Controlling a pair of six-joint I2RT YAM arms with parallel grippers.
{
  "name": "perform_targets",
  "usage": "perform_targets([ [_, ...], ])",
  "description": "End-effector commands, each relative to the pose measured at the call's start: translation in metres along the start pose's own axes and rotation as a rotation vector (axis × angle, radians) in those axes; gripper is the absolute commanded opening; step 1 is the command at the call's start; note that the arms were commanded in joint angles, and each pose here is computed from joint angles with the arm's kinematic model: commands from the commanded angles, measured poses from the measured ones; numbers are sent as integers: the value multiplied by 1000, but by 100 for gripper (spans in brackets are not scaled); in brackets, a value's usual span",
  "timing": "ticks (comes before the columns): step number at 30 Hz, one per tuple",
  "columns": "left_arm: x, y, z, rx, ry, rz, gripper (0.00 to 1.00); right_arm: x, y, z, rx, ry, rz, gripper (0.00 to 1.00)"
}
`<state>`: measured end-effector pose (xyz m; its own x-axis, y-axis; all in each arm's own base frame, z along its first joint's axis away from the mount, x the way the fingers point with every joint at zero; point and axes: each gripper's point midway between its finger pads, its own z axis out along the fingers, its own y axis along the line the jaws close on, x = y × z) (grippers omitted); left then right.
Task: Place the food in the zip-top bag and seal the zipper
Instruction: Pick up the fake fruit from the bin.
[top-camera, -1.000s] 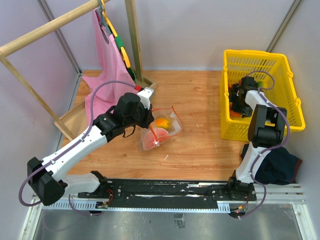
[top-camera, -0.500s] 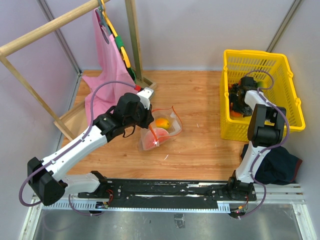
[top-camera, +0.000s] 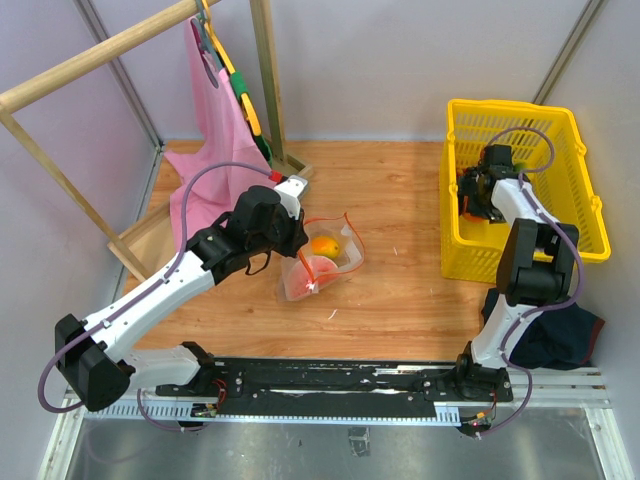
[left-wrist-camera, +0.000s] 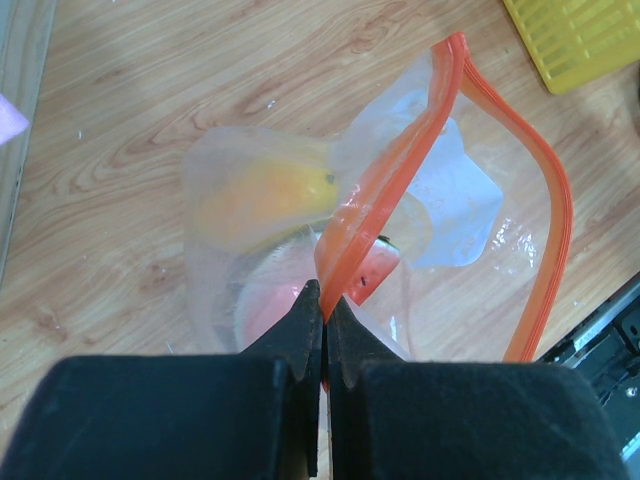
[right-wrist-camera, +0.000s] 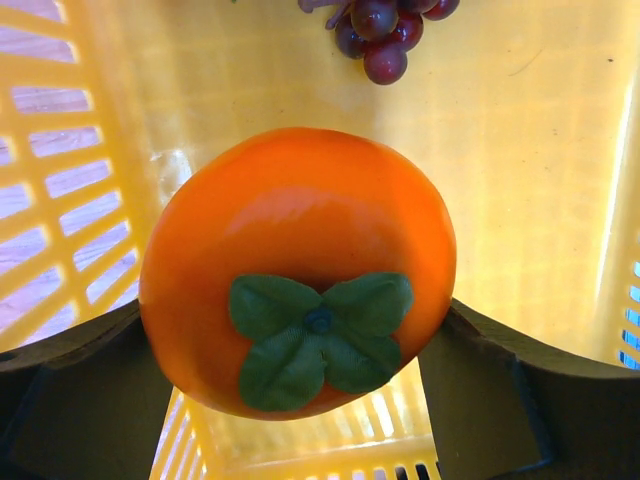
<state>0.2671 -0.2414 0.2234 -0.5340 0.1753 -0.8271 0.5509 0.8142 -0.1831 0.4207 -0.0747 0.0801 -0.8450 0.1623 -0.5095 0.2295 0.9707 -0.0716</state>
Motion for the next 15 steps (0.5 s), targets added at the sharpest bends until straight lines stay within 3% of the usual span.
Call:
perform_targets([
  [1,-4,0,1,11,-17,-8,0,-12,3,-33,11,-75,-9,56],
  [15,-3,-4,2,31,-10,-10,0,-56,22,-170,-42,-406,-56,56],
])
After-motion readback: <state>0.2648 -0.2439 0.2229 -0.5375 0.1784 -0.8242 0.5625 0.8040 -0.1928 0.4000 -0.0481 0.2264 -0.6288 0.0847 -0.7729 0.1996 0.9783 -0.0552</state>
